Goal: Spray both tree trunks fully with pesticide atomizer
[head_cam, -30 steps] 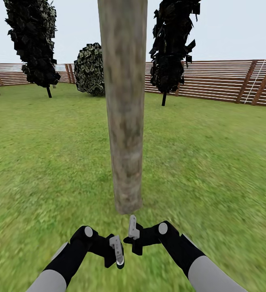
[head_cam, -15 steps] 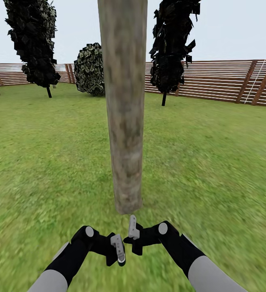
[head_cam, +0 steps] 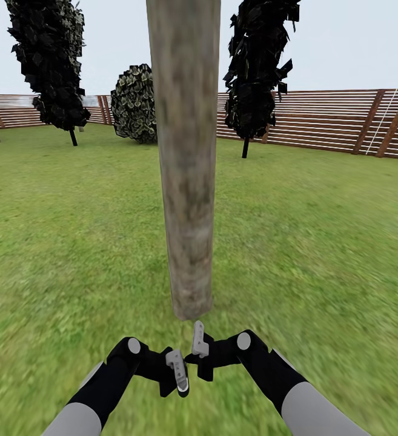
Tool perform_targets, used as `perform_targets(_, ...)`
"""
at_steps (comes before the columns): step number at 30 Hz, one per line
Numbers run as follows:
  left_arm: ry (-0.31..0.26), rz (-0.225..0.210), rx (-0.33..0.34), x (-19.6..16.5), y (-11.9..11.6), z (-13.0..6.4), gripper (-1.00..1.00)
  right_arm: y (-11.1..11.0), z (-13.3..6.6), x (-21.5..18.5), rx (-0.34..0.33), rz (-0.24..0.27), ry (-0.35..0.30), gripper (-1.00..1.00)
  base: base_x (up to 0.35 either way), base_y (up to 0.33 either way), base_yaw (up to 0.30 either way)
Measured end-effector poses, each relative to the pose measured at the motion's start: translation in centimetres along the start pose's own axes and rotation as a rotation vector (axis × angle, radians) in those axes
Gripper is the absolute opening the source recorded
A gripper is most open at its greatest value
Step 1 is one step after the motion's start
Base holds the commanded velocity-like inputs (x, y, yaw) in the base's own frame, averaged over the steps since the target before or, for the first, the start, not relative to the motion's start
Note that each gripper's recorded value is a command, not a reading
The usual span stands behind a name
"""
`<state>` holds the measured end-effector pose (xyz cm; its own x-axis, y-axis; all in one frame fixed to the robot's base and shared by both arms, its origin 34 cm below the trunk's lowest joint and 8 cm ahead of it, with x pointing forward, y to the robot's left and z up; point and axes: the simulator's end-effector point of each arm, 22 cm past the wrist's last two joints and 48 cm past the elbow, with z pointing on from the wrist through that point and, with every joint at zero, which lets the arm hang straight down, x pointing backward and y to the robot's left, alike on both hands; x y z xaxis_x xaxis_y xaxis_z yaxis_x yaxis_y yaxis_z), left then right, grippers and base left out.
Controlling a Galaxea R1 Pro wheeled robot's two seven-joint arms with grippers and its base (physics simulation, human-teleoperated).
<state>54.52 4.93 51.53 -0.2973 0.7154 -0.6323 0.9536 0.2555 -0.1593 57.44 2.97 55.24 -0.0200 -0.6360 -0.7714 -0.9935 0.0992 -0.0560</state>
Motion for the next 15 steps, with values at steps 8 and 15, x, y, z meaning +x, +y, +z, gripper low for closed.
perform_targets(8,0.004,-0.001,0.000,0.2,0.0,0.0,-1.00,0.0,0.0,0.0,0.000,0.001,0.000,-1.00,0.000,0.000,0.000)
perform_targets(15,0.028,-0.001,-0.008,1.3,0.5,-0.5,-1.00,0.0,0.0,0.1,0.000,0.001,0.002,-1.00,0.000,0.000,0.000)
